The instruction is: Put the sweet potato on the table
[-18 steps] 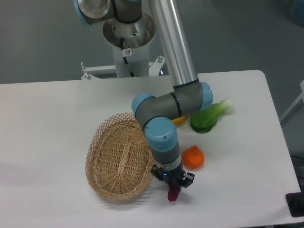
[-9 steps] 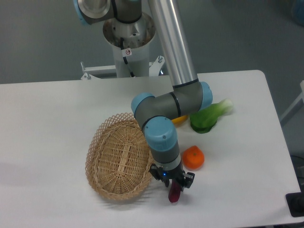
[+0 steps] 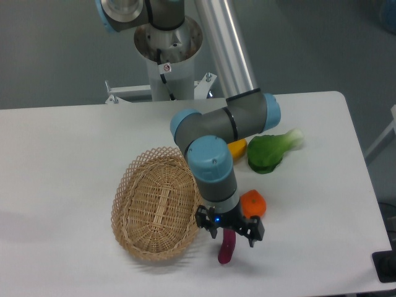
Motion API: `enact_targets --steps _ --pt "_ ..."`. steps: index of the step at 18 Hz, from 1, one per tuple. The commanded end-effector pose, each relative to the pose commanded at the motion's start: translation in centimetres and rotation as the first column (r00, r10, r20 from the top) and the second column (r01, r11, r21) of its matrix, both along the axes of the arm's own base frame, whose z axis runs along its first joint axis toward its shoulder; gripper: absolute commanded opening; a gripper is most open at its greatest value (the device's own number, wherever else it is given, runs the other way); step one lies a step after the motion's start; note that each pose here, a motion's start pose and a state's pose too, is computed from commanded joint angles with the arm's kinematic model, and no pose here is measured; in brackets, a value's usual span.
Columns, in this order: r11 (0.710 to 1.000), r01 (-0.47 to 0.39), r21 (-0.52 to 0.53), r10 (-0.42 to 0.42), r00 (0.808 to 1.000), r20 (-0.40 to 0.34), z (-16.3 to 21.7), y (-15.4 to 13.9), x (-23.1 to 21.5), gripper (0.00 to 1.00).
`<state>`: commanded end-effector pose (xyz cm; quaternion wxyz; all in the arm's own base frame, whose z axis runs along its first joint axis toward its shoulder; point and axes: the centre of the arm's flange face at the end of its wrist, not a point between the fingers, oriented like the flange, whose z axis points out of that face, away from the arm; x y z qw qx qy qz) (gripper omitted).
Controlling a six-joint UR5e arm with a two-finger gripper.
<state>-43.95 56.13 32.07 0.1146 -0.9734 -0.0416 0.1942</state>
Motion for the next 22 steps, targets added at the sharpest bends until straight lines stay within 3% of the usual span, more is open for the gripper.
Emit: enact_targets --steps 2,6,12,14,22 --pt "0.997 0.066 -0.032 -0.068 0.997 -0.038 1.8 -1.2 -1.5 1.0" --pt "0.977 0.164 -0.133 -0.168 0.985 -0.023 5.0 -5.6 -3.9 1.0" --pt "0.906 0.336 -0.258 -0.331 0.941 0.063 7.8 -12.5 -7.0 1.0" --pt "0.895 0.357 -0.269 -0.351 0.934 0.073 7.6 -13.3 -7.6 1.0" --pt "0.899 0.348 -0.267 -0.343 0.937 0.067 7.5 -13.8 -8.1 1.0"
